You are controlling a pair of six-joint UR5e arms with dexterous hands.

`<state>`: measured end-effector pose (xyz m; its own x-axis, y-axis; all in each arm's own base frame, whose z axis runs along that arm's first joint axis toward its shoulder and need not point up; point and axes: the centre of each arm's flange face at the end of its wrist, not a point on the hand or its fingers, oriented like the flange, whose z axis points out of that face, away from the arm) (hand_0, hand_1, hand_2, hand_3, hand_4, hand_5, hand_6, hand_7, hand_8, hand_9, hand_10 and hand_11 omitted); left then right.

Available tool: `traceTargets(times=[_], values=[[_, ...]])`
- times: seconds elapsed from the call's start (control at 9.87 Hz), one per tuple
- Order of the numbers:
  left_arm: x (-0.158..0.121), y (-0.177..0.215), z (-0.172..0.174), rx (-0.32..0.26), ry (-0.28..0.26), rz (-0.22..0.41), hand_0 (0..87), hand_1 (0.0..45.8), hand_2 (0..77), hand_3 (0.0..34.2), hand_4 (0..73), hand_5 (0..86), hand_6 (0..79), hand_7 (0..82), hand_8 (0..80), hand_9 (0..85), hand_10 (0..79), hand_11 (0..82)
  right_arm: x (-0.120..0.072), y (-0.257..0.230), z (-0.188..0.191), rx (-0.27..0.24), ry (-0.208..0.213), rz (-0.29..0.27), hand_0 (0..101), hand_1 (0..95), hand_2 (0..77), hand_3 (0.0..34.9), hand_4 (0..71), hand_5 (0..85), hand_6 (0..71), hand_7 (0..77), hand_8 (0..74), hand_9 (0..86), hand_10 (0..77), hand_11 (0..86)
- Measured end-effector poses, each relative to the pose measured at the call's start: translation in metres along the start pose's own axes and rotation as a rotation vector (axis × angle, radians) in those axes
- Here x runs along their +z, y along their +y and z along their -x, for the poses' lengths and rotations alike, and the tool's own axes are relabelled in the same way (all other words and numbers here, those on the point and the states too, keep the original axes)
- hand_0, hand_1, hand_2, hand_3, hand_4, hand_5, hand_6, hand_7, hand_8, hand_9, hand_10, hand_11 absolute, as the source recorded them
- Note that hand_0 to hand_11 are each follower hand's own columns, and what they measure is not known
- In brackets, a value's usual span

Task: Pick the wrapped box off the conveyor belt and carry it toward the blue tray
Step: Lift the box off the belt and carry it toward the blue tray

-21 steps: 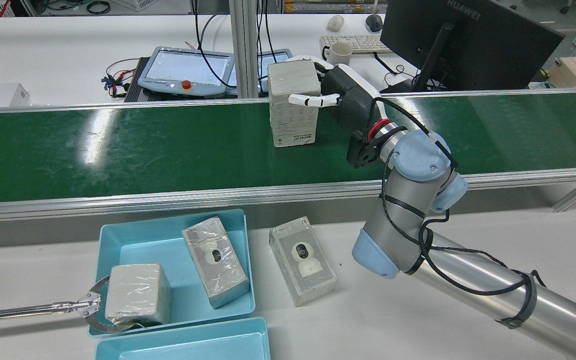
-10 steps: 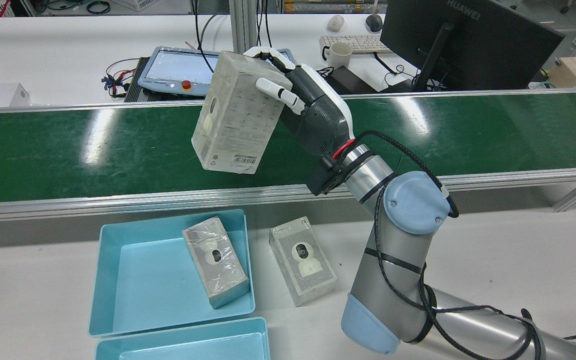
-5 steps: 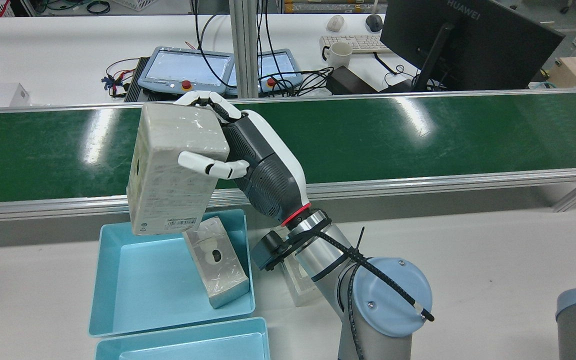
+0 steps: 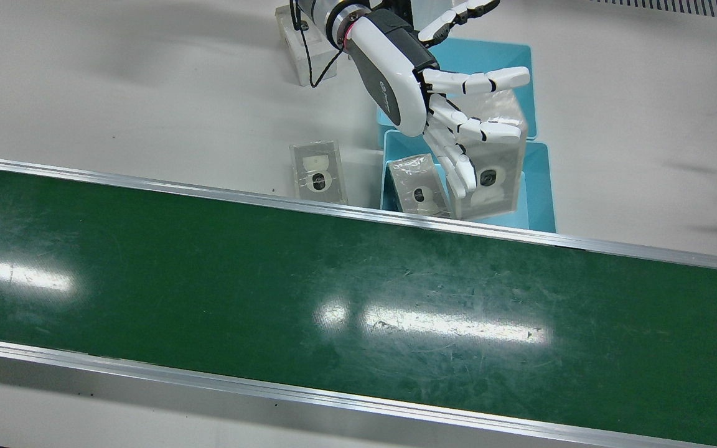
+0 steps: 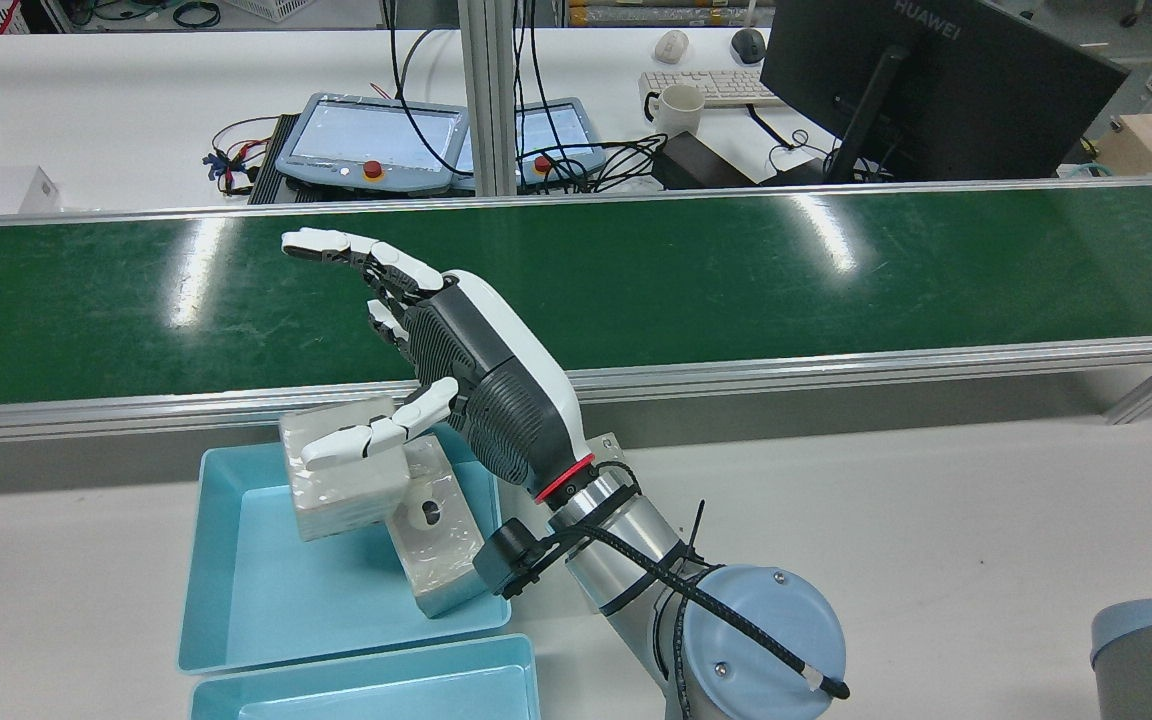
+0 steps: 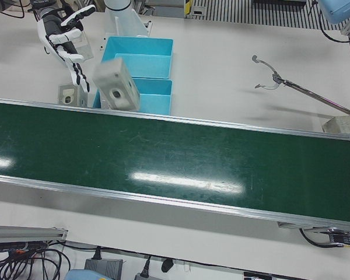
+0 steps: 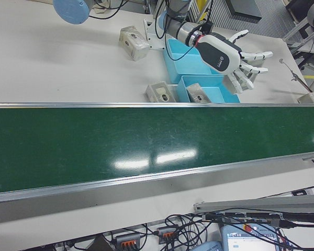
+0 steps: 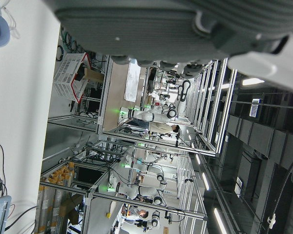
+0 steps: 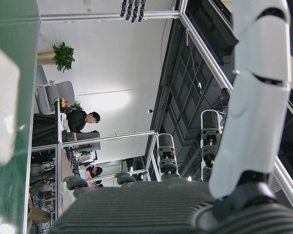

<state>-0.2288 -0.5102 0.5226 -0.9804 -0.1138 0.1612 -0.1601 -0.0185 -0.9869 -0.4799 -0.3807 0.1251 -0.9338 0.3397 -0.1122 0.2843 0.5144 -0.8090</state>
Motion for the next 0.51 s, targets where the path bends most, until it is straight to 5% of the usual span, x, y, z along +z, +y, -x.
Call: traceTargets(times=[0.1,0.3,0.51], values=[[0.000,0.000,0.000,0.000,0.000,0.000,0.0,0.0,1.1,0.0,0.0,0.5,0.0,0.5,0.5,0.5,0.5,0.0,-0.002,0.000,0.001,0.000,0.001,-0.001,46,7.1,15.3,30.9,24.5,18.5,0.0,20.2,0.0,2.2,0.5,1.1],[0.000,0.000,0.000,0.000,0.000,0.000,0.0,0.0,0.5,0.0,0.0,0.5,0.0,0.5,0.5,0.5,0.5,0.0,-0.007,-0.011,0.012,-0.021,0.002,-0.010,47,12.5,12.5,30.1,24.5,20.7,0.0,20.2,0.0,2.7,0.5,2.2],[0.000,0.000,0.000,0.000,0.000,0.000,0.0,0.0,0.5,0.0,0.0,0.5,0.5,0.5,0.0,0.5,0.5,0.0,-0.005,-0.033,0.055,-0.084,-0.013,-0.020,46,10.4,14.7,30.0,24.0,22.9,0.0,20.2,0.0,2.7,1.6,2.7]])
